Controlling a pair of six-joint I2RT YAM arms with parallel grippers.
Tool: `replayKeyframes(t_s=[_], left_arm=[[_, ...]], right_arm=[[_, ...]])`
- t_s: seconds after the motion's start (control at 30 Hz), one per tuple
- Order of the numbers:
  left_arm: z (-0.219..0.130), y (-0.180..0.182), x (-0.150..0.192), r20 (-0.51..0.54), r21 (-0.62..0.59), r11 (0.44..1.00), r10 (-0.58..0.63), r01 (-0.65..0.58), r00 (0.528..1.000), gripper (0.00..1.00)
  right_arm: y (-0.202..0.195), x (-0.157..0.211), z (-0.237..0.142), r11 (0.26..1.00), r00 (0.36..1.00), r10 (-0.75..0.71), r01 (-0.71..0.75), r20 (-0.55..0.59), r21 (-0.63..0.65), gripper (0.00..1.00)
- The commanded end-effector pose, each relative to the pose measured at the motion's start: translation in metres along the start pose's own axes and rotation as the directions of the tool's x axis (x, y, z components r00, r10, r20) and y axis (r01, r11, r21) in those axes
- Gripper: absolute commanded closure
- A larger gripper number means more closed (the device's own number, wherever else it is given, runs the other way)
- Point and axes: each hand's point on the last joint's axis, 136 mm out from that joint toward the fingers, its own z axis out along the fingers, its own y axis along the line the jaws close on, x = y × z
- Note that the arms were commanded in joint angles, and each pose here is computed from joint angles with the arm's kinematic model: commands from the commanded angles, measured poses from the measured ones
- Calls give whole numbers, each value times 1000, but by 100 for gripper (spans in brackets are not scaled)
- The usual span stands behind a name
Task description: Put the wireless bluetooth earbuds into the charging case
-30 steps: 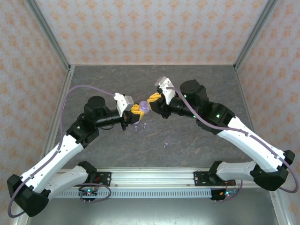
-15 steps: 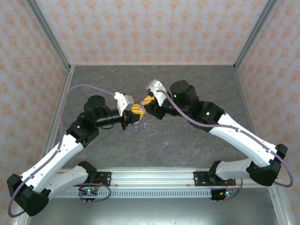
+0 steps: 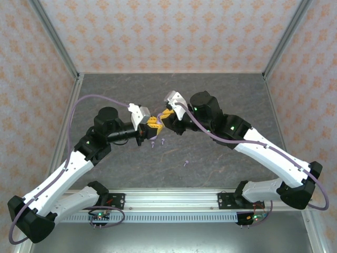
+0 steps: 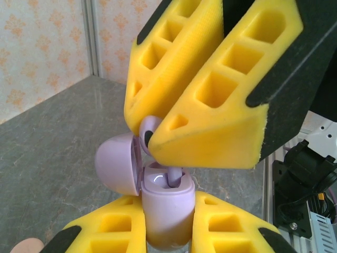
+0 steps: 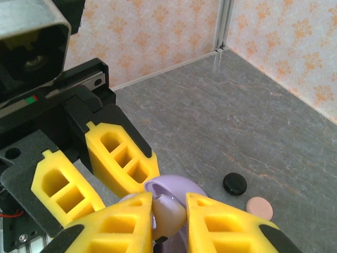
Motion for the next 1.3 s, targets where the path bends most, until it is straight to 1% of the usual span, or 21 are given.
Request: replayKeyframes(t_s=[0.0, 0.23, 0.47, 0.57, 0.73, 0.9, 0.93, 1.03, 1.13, 1.27], left_arm=[[-5, -8, -22, 54, 20, 999, 37, -38, 998, 100], [-5, -8, -23, 60, 20, 999, 35, -37, 998, 100], [-3, -8, -26, 91, 26, 999, 22, -24, 996, 100], [-2, -8, -28, 112, 32, 999, 12, -16, 994, 100], [-1, -7, -29, 128, 31, 999, 7, -11, 992, 100], [-1, -5, -30, 141, 27, 1000, 7, -11, 990, 100], [0, -5, -30, 142, 26, 1000, 6, -10, 990, 100], [0, -4, -30, 150, 22, 1000, 7, -11, 989, 100], [-1, -2, -31, 157, 6, 1000, 11, -12, 987, 100], [-4, 4, -30, 164, -41, 999, 21, -14, 986, 100]], right_arm=[[1, 7, 2, 1000, 1000, -19, 19, -20, 1, 81], [10, 7, 5, 998, 1000, 3, -4, -17, -56, 80], [12, 0, 2, 997, 1000, 29, -30, -11, -72, 74], [11, -8, -3, 995, 998, 57, -57, 0, -77, 69], [0, -28, -17, 989, 990, 136, -134, 34, -68, 57], [-2, -48, -37, 977, 977, 198, -190, 83, -95, 43], [-3, -50, -39, 975, 974, 207, -199, 89, -94, 42], [-9, -51, -46, 972, 968, 232, -226, 97, -70, 39], [-25, -41, -52, 959, 956, 284, -285, 79, 3, 38], [-52, -4, -50, 909, 919, 394, -393, 18, 139, 38]])
